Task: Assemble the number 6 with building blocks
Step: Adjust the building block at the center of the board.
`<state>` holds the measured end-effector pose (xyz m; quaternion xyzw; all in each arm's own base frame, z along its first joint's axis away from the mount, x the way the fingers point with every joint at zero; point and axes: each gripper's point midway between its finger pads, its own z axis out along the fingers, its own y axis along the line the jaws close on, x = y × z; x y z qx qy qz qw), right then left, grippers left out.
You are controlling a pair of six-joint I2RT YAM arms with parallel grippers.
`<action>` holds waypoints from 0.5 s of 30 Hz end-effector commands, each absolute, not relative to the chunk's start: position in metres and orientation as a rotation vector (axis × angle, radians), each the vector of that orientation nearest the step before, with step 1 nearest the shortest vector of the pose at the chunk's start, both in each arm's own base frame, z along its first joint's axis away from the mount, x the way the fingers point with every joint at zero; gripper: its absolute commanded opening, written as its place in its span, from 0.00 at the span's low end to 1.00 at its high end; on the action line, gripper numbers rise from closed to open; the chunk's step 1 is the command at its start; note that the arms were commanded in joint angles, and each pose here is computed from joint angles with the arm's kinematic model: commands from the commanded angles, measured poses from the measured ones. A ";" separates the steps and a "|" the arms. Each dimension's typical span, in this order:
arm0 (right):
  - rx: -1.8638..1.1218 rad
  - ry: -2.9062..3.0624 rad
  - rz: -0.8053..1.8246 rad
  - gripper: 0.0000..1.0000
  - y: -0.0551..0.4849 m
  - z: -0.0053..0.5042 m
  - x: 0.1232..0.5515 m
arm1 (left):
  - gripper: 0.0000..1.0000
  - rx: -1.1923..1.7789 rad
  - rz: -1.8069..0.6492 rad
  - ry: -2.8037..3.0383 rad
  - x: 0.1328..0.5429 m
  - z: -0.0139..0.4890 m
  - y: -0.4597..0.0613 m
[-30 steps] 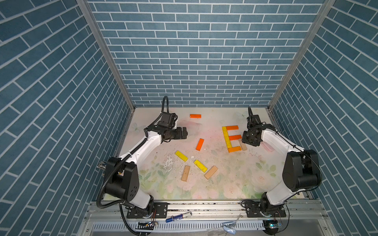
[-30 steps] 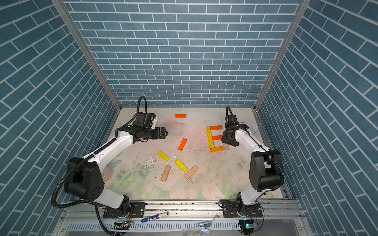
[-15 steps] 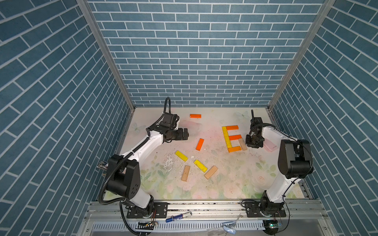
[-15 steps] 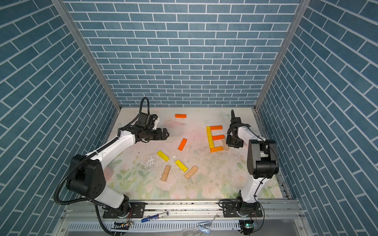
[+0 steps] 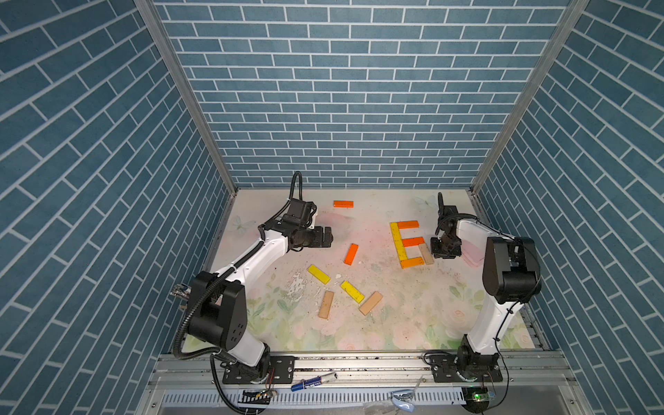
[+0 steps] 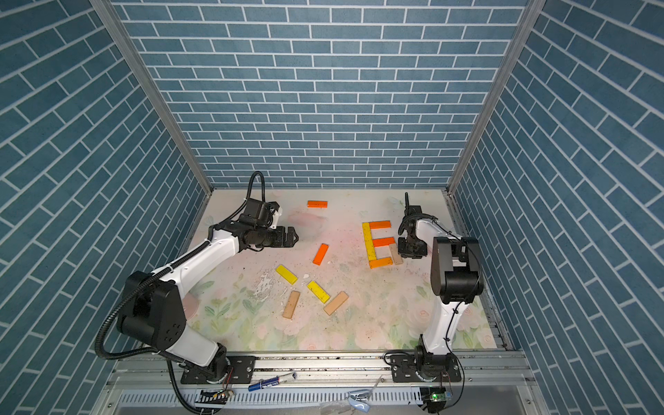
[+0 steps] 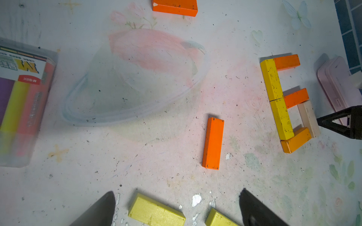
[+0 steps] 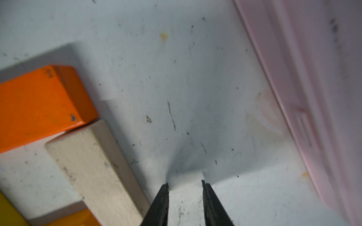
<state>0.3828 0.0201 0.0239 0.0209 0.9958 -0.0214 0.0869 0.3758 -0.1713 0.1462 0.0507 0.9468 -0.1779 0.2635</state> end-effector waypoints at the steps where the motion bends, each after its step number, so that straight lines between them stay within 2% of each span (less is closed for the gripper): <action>1: -0.018 2.978 -0.062 0.35 0.021 0.023 0.387 | 0.99 0.147 -0.472 2.573 0.376 0.141 -0.173; 15: -0.046 2.994 -0.058 0.46 0.021 0.015 0.387 | 0.99 0.149 -0.473 2.582 0.377 0.139 -0.175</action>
